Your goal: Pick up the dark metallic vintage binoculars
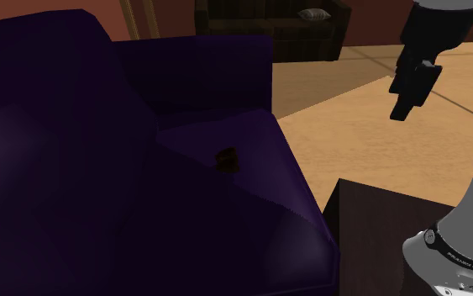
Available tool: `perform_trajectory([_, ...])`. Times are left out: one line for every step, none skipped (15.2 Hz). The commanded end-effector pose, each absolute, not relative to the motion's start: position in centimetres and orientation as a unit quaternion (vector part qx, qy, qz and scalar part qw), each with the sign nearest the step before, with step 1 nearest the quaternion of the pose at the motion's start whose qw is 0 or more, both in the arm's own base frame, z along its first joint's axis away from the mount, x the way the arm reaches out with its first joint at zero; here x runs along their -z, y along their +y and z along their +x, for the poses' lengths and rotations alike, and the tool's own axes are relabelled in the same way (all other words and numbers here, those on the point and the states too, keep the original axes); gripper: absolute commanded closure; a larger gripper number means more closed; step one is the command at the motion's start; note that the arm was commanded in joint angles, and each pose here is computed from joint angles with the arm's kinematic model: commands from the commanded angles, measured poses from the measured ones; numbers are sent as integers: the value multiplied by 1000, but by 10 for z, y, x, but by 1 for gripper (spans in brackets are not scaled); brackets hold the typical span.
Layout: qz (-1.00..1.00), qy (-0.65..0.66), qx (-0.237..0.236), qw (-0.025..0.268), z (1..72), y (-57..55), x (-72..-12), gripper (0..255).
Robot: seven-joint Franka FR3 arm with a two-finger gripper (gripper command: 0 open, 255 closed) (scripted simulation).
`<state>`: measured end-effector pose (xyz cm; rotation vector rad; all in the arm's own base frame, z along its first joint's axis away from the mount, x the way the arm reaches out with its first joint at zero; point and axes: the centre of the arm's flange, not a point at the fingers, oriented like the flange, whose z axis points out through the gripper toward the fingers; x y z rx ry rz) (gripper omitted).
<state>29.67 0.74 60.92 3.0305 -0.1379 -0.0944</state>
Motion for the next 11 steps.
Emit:
perform_trajectory([997, -45, 31, 53, 297, 7, -609, 0])
perform_trajectory([997, -45, 30, 54, 306, 6, -600, 0])
perform_trajectory([997, -45, 29, 54, 315, 5, -591, 0])
perform_trajectory([997, -44, 28, 54, 325, 3, -582, 0])
perform_trajectory([997, -44, 27, 54, 334, 2, -573, 0])
perform_trajectory([997, -44, 26, 55, 343, 1, -565, 0])
perform_trajectory([997, -44, 25, 55, 353, -1, -556, 0])
perform_trajectory([997, -43, 24, 55, 362, -2, -547, 0])
perform_trajectory([997, -43, 23, 56, 371, -3, -538, 0])
perform_trajectory([997, -43, 22, 56, 381, -5, -529, 0])
perform_trajectory([997, -42, 21, 56, 390, -6, -520, 0])
